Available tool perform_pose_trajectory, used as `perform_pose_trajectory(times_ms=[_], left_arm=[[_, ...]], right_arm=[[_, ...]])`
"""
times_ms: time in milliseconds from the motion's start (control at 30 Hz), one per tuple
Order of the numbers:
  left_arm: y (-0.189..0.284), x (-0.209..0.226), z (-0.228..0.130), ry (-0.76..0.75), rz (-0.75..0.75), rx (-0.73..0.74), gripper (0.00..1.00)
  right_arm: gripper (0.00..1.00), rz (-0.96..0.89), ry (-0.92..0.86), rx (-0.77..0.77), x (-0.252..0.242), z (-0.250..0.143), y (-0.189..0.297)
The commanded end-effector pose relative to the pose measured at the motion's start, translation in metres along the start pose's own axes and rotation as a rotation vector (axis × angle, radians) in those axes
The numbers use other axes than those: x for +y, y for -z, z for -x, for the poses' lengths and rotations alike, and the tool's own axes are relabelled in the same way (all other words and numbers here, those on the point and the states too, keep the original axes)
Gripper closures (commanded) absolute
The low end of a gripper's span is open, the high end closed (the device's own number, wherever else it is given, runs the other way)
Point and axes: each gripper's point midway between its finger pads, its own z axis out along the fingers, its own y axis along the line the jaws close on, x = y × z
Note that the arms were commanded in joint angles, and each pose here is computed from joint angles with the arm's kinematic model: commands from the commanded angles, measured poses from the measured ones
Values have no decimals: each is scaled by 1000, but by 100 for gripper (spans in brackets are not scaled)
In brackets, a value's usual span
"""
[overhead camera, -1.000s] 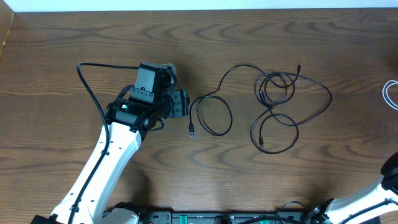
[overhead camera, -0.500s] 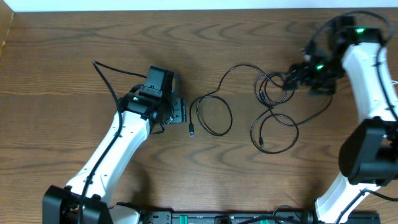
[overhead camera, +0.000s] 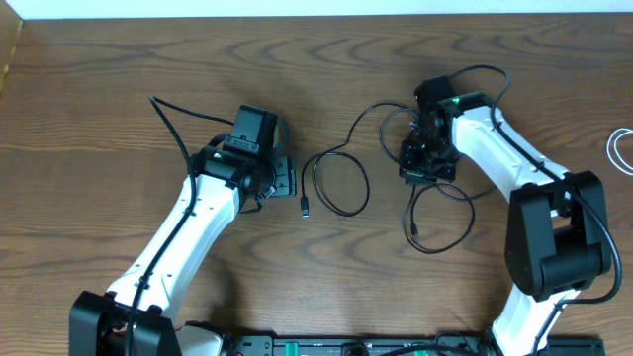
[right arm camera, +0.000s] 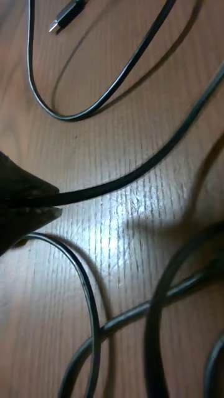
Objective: Untangle cables
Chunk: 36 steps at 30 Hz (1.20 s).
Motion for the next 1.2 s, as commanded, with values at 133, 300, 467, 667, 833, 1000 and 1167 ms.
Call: perform_pose_trajectory(times_ms=[133, 300, 467, 667, 833, 1000, 1167], left_arm=[[-3, 3, -5, -7, 15, 15, 31], [-3, 3, -5, -7, 15, 15, 31], [-3, 2, -3, -7, 13, 9, 31], [-3, 0, 0, -7, 0, -4, 30], [4, -51, 16, -32, -276, -46, 26], [8, -93, 24, -110, -423, -91, 14], [-15, -91, 15, -115, -366, -42, 15]], right_arm=[[99, 196, 412, -315, 84, 44, 157], [99, 62, 397, -726, 72, 81, 290], [99, -195, 160, -946, -20, 95, 377], [99, -177, -30, -824, -98, 73, 374], [99, -21, 131, -705, -60, 58, 350], [99, -18, 125, -632, -60, 46, 337], [99, -34, 85, -439, -73, 38, 285]])
